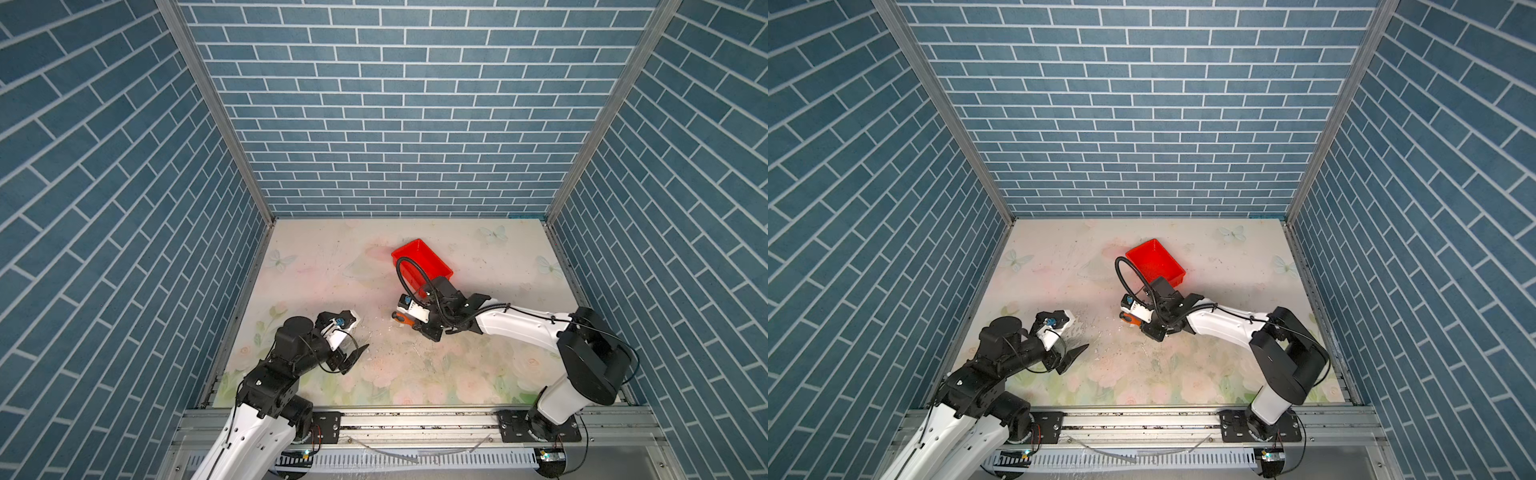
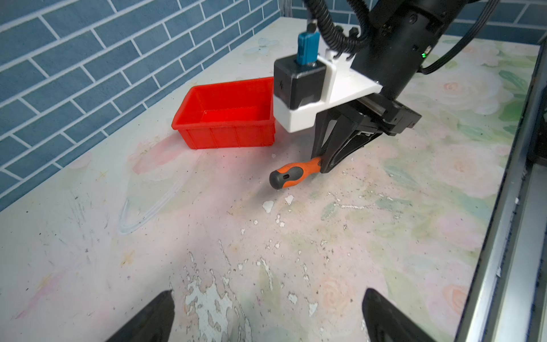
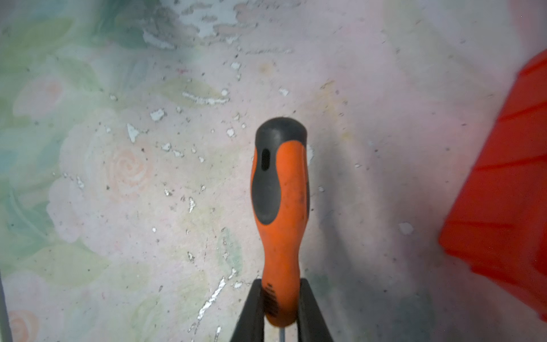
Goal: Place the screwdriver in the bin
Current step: 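Lift the screwdriver with the right gripper and carry it over the red bin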
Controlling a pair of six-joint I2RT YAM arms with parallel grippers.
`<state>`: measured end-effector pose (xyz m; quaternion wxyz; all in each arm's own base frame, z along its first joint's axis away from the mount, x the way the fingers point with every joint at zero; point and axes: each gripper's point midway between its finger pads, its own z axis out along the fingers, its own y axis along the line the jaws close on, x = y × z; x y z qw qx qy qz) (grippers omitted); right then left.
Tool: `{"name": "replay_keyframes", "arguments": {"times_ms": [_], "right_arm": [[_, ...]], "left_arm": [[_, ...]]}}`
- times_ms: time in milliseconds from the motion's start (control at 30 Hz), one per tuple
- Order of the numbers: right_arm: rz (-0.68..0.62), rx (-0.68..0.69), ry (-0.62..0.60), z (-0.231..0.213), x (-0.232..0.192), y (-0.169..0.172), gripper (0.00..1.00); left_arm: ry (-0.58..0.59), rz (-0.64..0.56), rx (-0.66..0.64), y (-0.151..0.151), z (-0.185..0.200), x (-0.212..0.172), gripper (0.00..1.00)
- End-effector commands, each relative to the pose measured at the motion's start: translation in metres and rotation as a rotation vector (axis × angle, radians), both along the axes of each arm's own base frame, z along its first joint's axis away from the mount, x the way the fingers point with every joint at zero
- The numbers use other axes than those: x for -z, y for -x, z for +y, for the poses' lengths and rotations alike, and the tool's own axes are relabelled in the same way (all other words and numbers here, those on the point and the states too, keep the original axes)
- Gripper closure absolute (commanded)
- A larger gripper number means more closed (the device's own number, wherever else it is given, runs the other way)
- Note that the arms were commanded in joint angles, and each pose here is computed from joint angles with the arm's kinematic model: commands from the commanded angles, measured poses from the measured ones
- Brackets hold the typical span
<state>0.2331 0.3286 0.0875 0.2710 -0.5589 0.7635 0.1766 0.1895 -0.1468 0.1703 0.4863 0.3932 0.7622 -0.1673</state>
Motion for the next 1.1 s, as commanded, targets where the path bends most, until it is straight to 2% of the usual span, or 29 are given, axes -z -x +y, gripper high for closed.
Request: {"name": "replay_keyframes", "arguments": {"times_ms": [0, 233, 300, 500, 700, 1067], "right_arm": [[-0.093, 0.15, -0.086, -0.003, -0.041, -0.035, 1.0], [-0.144, 0.42, -0.231, -0.026, -0.086, -0.102, 1.0], [-0.137, 0.484, -0.253, -0.032, -0.091, -0.118, 1.0], [-0.075, 0.635, -0.285, -0.04, -0.088, -0.164, 1.0], [-0.028, 0.705, -0.324, -0.022, -0.073, -0.197, 1.0], [-0.009, 0.765, -0.279, -0.006, -0.027, -0.235, 1.0]], "left_arm": [[0.083, -0.057, -0.007, -0.016, -0.012, -0.016, 0.0], [0.066, -0.08, -0.004, -0.047, -0.037, -0.009, 0.0], [0.039, -0.086, -0.017, -0.057, -0.043, -0.004, 0.0], [0.053, -0.123, -0.038, -0.087, -0.069, -0.001, 0.0], [0.049, -0.082, 0.016, -0.089, -0.092, 0.01, 0.0], [0.041, -0.082, -0.013, -0.082, -0.084, 0.009, 0.0]]}}
